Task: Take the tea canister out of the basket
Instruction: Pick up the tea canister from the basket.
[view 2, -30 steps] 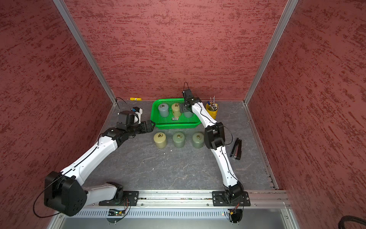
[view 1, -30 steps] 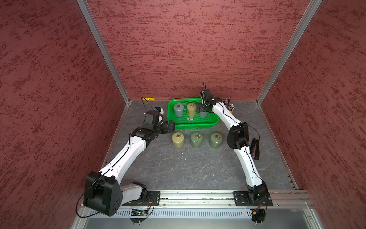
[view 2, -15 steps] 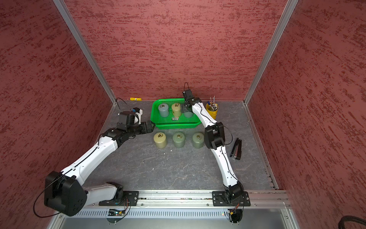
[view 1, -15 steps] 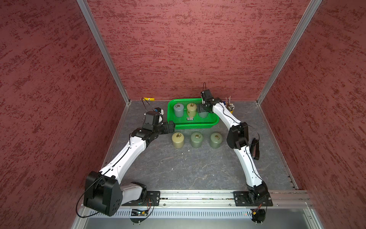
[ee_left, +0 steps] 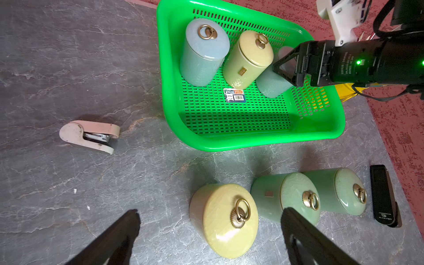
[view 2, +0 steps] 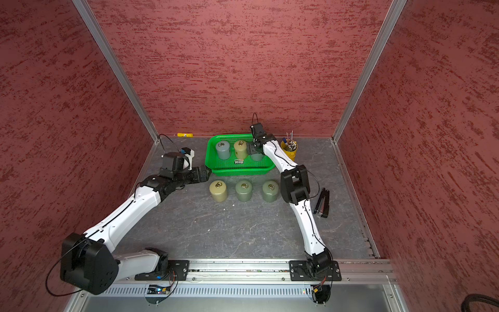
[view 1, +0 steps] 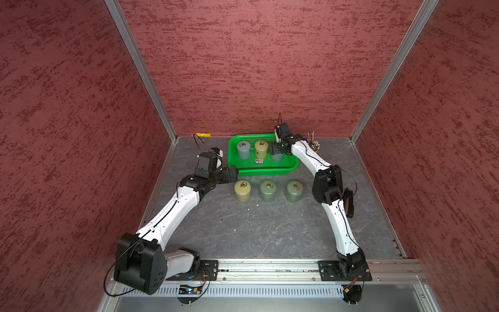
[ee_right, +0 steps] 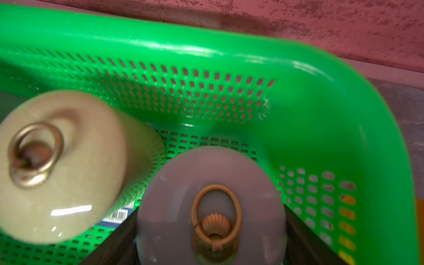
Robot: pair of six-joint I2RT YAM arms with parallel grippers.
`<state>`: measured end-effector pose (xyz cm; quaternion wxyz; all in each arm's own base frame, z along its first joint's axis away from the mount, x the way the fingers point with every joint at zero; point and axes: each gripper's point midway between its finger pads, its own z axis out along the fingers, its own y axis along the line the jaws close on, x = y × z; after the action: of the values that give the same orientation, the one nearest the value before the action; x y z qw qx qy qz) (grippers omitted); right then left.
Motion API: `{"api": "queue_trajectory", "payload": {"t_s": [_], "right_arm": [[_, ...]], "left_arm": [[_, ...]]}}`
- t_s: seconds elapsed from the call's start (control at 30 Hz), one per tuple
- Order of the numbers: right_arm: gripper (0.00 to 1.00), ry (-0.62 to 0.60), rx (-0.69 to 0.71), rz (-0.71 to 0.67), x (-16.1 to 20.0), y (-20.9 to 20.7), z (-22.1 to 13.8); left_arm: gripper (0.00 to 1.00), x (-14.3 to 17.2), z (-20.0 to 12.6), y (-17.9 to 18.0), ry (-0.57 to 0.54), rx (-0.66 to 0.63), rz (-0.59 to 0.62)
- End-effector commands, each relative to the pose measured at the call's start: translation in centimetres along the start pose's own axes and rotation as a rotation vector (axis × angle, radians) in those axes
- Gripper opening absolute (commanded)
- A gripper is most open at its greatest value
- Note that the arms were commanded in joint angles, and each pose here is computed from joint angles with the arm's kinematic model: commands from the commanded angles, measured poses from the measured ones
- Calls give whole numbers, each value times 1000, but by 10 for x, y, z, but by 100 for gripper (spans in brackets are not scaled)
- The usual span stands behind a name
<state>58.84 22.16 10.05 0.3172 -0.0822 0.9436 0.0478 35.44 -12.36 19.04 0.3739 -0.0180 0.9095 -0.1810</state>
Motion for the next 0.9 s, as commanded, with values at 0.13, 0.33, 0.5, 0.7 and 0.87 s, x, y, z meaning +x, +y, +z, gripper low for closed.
{"api": "queue_trajectory", "payload": {"t_s": [0.13, 0.33, 0.5, 0.7, 0.87], "right_arm": [[24, -126, -73, 2, -29, 15, -56], [1, -180, -86, -10, -32, 18, -93], [0, -237, -114, -28, -36, 26, -132], [0, -281, -216, -87, -29, 48, -182], [0, -310, -310, -215, -11, 81, -223]], "left_arm": [[100, -5, -5, 3, -17, -11, 20], [100, -9, -7, 2, -28, -13, 18], [100, -14, -8, 1, -33, -15, 20], [100, -19, -11, 1, -40, -21, 24], [100, -23, -13, 5, -49, -31, 10]]}}
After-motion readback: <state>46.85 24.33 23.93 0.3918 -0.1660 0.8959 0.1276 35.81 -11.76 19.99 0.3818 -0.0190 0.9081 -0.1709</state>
